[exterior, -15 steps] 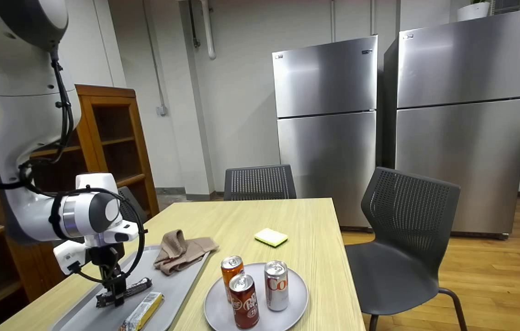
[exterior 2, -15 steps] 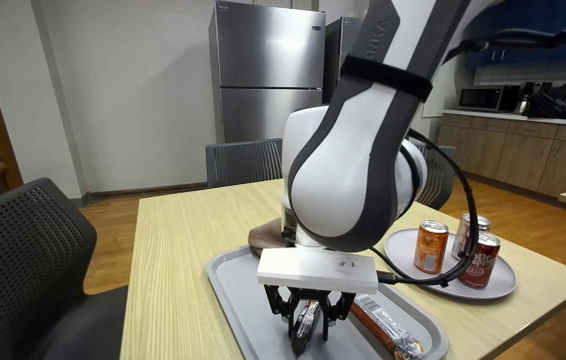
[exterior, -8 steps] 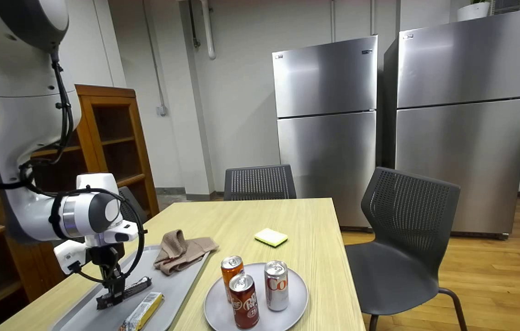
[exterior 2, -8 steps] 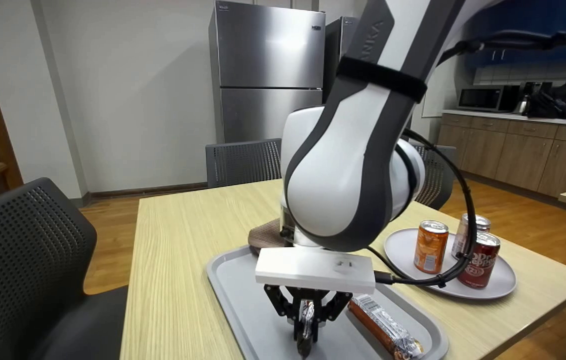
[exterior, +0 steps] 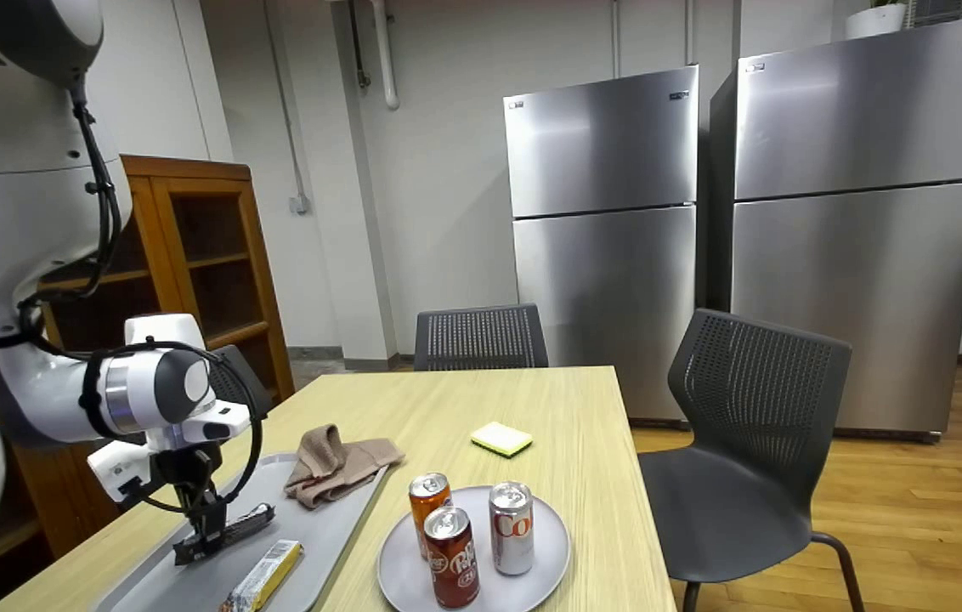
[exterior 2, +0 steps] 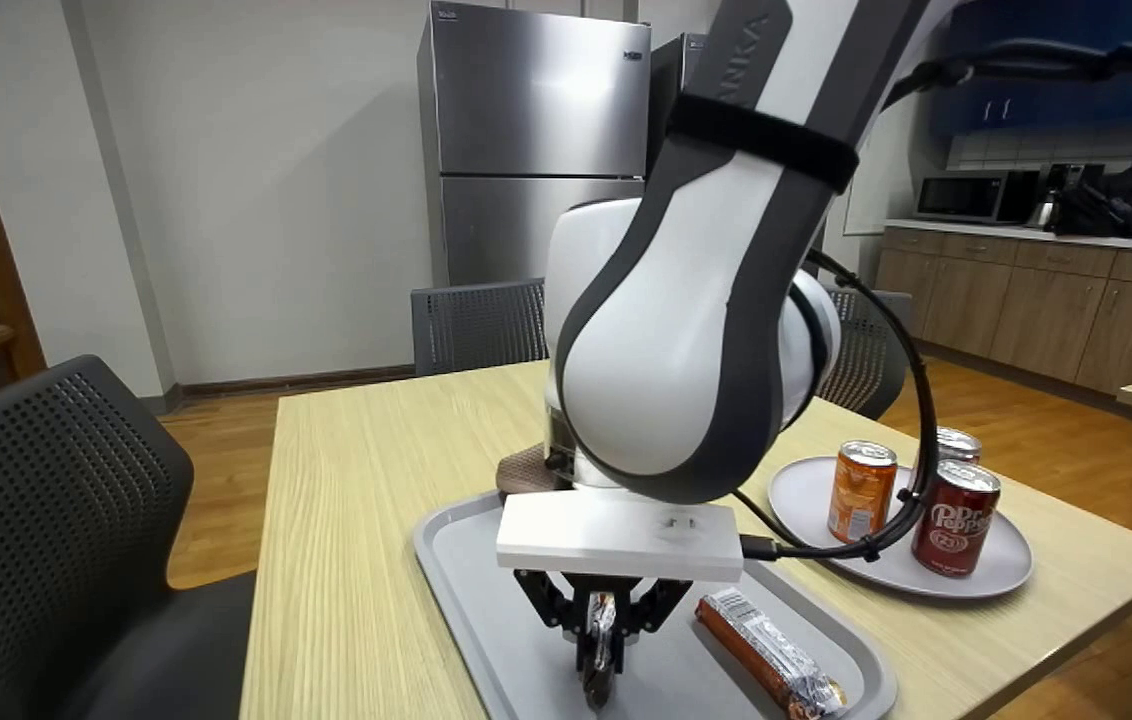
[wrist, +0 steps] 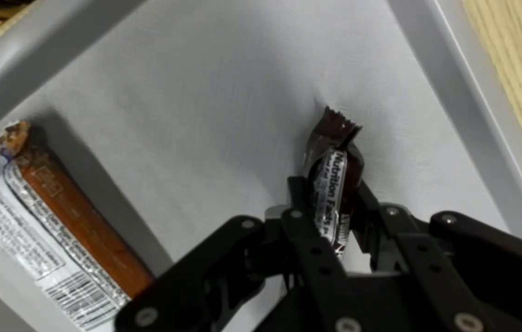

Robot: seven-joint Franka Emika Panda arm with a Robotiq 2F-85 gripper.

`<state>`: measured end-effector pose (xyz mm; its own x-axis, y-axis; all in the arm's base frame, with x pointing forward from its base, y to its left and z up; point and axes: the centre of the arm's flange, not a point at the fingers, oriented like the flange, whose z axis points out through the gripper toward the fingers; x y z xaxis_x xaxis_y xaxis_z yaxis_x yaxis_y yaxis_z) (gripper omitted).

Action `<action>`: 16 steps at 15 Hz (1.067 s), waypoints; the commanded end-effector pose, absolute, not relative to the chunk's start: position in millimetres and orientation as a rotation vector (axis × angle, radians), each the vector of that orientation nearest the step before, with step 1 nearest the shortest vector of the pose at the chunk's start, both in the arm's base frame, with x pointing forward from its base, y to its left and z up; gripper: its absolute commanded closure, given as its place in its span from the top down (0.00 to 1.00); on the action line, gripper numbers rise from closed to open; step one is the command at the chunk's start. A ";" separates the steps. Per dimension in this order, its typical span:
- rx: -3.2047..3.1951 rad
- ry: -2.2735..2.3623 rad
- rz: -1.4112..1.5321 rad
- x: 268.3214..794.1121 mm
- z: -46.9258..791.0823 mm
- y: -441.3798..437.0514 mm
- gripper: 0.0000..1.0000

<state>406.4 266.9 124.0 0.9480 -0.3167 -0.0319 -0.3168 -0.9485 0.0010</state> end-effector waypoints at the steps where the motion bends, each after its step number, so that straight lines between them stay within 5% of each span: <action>1: -3.157 0.363 -0.020 404.4 152.5 291.9 0.06; 16: -3.136 -0.119 -0.096 443.1 170.2 397.4 0.06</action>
